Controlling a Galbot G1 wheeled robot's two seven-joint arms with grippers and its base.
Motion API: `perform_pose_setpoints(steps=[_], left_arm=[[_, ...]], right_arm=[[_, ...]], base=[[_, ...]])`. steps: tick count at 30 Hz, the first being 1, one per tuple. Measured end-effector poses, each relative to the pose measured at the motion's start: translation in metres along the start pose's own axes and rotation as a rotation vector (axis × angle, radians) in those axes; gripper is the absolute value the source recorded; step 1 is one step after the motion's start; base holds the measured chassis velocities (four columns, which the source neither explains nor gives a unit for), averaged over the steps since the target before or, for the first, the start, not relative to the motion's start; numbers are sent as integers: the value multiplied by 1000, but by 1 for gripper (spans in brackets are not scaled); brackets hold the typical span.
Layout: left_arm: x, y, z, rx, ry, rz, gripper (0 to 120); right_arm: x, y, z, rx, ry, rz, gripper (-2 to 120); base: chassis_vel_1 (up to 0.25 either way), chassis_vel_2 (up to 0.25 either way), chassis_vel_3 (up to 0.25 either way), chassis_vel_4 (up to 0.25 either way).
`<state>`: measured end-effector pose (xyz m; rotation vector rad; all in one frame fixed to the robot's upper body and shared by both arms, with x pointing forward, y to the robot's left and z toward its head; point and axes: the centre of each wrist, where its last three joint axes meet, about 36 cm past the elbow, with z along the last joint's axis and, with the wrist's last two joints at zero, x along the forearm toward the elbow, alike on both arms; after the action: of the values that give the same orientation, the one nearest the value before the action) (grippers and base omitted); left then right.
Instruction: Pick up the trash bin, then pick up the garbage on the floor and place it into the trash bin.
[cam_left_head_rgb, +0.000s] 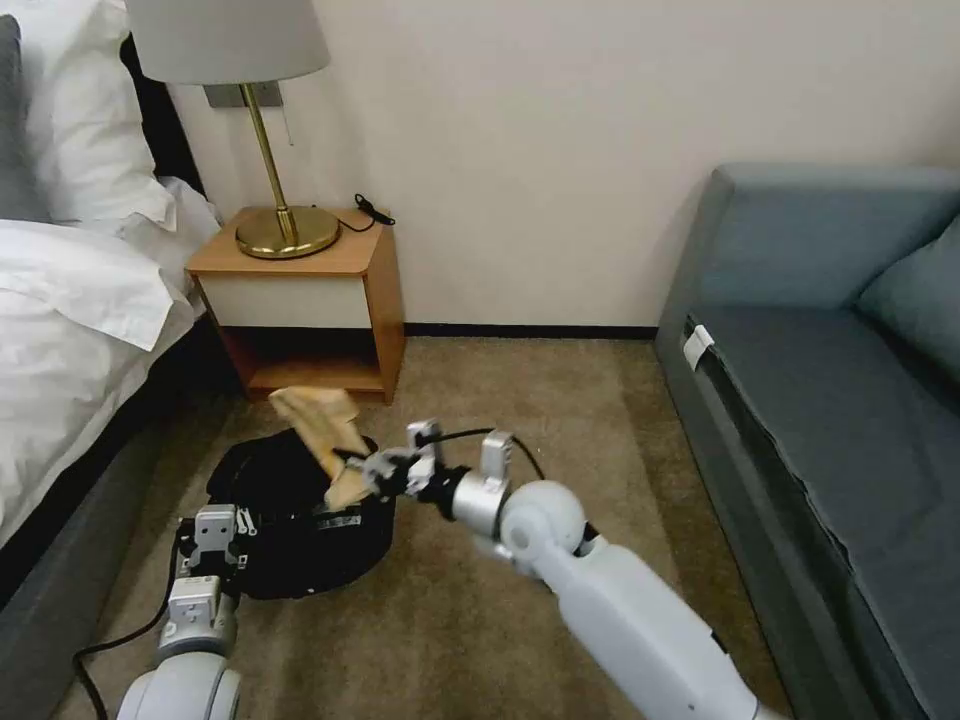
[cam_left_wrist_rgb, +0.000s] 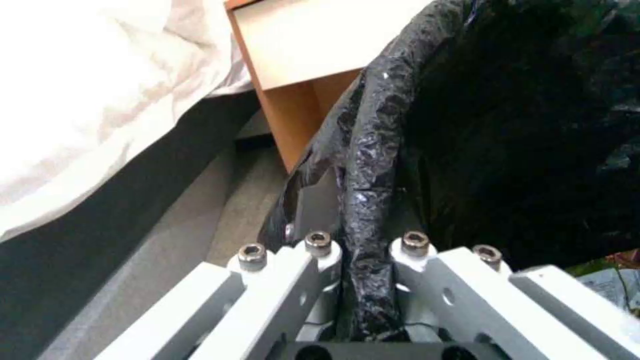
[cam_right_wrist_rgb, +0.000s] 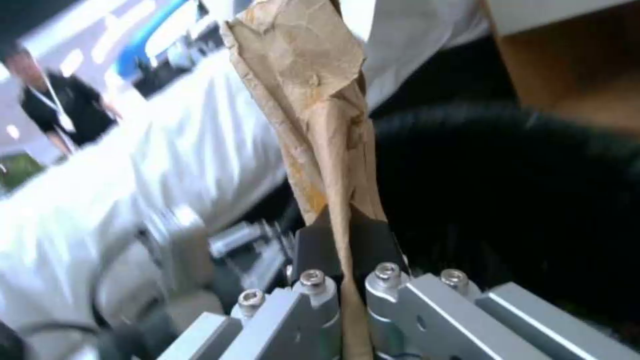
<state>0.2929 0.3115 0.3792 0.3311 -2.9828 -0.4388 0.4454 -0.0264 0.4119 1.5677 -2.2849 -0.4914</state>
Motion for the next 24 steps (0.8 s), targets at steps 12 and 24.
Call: perform_pose_setpoints(steps=[12,24], left_arm=[[1,0,-6,9,-21,11,2],[-3,-6,-1,18,-20,29,2]], right_arm=[[-11,-35,48,159,109,174,7],[-15,-22,61,205,129,169,54]], base=[[0,0,0,0],[0,0,0,0]])
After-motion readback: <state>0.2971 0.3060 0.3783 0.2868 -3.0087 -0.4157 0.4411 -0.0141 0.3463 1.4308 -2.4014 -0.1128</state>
